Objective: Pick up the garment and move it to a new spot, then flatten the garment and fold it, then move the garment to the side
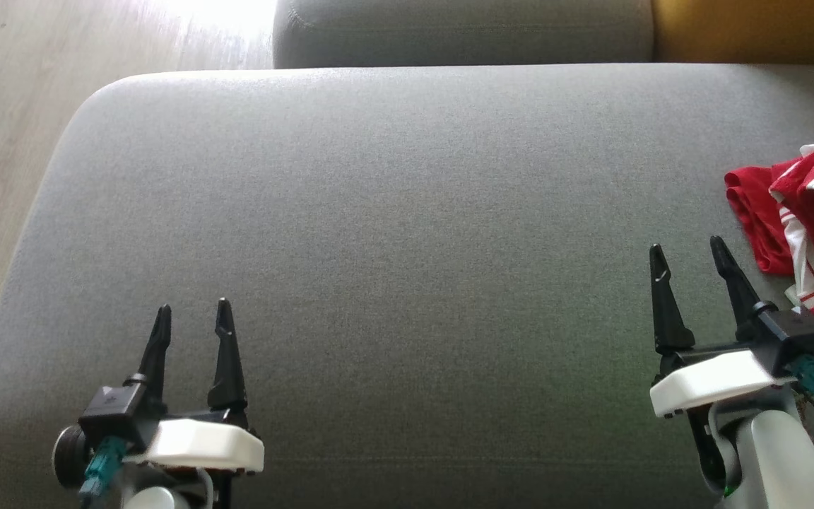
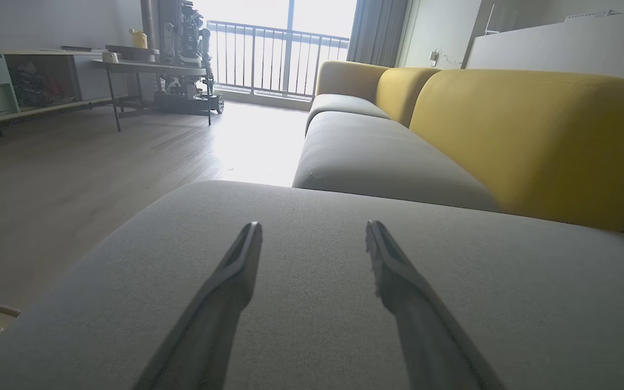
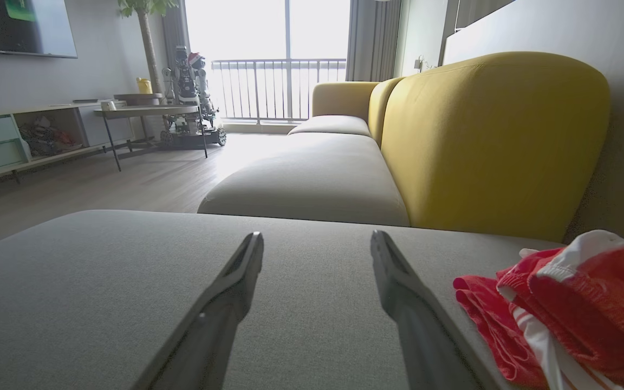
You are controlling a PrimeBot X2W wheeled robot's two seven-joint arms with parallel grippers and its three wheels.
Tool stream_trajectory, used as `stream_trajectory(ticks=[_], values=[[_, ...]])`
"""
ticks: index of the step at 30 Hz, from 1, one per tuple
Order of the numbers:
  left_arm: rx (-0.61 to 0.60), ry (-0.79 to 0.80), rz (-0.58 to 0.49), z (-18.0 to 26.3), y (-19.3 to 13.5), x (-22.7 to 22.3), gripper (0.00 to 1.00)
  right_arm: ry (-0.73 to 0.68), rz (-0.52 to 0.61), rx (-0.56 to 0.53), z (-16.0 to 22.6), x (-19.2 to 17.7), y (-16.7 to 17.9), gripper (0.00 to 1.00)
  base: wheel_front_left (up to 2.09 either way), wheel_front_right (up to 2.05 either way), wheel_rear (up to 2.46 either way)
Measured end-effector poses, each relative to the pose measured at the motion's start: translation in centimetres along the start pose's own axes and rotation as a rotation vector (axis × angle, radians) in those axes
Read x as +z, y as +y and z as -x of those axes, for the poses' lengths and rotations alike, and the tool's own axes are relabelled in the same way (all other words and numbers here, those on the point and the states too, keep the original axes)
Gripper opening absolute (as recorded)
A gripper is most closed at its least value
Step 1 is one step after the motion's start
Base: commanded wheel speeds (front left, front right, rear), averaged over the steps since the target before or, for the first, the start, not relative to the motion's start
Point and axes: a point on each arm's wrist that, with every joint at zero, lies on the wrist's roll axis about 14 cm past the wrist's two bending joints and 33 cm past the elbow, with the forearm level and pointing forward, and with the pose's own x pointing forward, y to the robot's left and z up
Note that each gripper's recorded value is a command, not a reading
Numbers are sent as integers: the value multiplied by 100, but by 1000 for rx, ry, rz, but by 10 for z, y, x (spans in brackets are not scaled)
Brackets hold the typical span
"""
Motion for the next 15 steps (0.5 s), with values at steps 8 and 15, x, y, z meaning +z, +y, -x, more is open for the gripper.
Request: stream_trajectory(ticks=[8,15], values=[[-13,4,45,-1,-2,-1,100,1,0,-4,1,0,-1,100,0,0,0],[-16,16,87,-1,-2,-4,100,3,0,1,1,-1,0,100,0,0,0]])
